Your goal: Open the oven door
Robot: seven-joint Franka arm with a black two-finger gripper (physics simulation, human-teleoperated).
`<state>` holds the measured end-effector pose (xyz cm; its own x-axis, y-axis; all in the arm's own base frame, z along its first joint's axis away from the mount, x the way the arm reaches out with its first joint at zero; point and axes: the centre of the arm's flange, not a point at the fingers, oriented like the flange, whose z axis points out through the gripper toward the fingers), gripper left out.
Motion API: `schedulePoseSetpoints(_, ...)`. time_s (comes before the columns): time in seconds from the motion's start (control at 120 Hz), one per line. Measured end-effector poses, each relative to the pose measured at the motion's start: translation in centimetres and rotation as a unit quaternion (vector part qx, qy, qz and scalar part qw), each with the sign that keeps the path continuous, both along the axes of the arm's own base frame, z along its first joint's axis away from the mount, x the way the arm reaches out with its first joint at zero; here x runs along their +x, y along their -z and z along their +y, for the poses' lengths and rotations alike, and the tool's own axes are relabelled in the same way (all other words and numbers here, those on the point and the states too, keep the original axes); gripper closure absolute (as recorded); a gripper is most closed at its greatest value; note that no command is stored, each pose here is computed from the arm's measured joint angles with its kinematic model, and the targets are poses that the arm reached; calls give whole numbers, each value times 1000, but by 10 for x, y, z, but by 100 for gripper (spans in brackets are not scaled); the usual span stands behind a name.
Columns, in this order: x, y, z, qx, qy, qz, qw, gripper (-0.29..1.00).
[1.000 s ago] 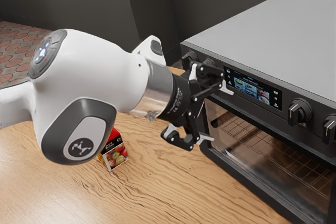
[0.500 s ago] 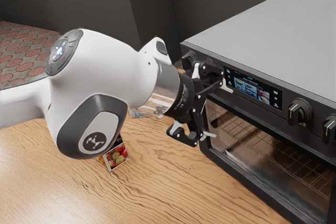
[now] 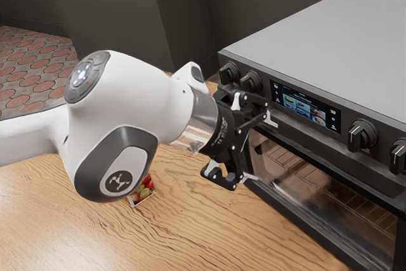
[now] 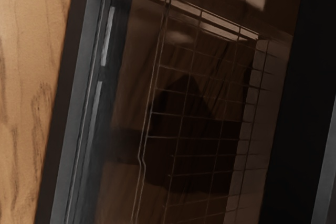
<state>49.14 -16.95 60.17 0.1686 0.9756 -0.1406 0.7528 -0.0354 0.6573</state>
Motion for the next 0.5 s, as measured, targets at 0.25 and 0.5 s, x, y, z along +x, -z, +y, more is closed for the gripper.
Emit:
schedulePoseSetpoints(0.25, -43, 6, 42, -3, -24, 1, 1000, 0)
schedulePoseSetpoints(0.5, -114, 10, 69, 10, -62, -27, 998, 0)
